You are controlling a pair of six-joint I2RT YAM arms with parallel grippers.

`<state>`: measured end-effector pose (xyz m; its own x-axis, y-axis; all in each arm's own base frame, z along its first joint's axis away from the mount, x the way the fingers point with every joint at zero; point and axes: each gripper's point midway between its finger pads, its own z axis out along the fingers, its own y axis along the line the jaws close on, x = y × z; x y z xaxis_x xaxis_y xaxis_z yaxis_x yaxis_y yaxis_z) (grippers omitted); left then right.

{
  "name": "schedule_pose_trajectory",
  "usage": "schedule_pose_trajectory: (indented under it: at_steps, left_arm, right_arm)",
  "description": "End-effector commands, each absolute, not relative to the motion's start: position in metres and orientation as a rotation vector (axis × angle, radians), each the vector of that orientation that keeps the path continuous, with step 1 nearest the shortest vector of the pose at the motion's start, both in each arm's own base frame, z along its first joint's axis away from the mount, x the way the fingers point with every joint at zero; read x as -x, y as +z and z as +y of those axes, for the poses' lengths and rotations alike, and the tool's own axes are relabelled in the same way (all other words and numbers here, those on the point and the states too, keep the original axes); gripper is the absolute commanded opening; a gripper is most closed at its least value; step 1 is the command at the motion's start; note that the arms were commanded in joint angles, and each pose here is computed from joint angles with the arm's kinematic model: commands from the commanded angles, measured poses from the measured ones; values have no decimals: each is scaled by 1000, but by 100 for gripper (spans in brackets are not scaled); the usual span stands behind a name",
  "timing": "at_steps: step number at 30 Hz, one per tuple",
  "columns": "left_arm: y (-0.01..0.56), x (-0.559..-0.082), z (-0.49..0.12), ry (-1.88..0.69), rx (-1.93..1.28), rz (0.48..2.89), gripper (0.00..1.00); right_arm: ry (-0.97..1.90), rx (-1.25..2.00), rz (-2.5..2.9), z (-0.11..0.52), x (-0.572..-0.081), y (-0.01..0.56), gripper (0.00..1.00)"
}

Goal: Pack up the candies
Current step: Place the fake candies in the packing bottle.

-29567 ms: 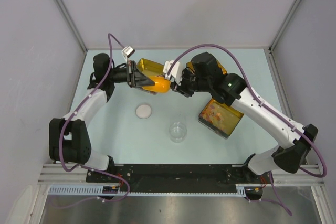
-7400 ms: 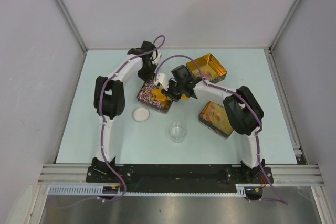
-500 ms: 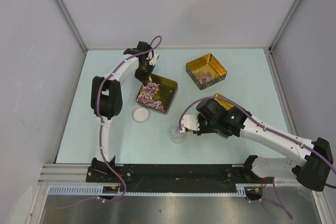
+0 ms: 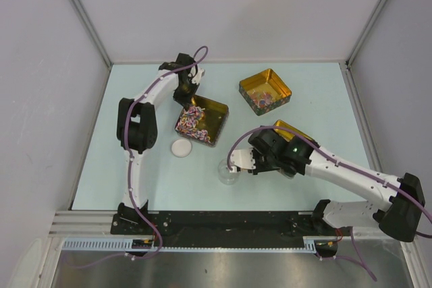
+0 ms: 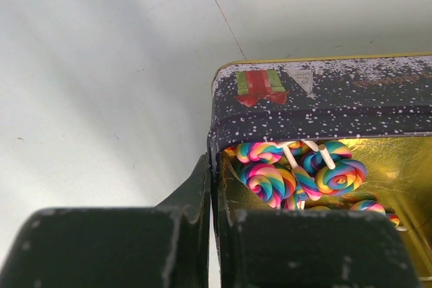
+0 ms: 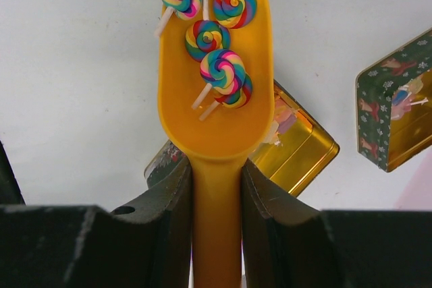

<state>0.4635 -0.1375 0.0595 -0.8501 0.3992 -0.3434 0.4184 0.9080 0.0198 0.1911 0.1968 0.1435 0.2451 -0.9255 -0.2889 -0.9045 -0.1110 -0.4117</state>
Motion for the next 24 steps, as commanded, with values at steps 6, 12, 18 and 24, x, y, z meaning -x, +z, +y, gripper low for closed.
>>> schedule_pose_trajectory:
  at_steps: [6, 12, 18, 24]
  left_arm:
    - [84, -471, -142, -122, -594, 2676, 0]
    - [82, -471, -143, -124, -594, 2681, 1]
    - [82, -471, -143, -128, -594, 2681, 0]
    - [80, -471, -143, -130, -596, 2685, 0]
  right_arm:
    - [-122, 2026, 1580, 210, -199, 167, 0]
    - [-169, 2063, 1550, 212, -201, 172, 0]
    - [-223, 2097, 1538, 212, -204, 168, 0]
    - [-261, 2113, 1519, 214, -205, 167, 0]
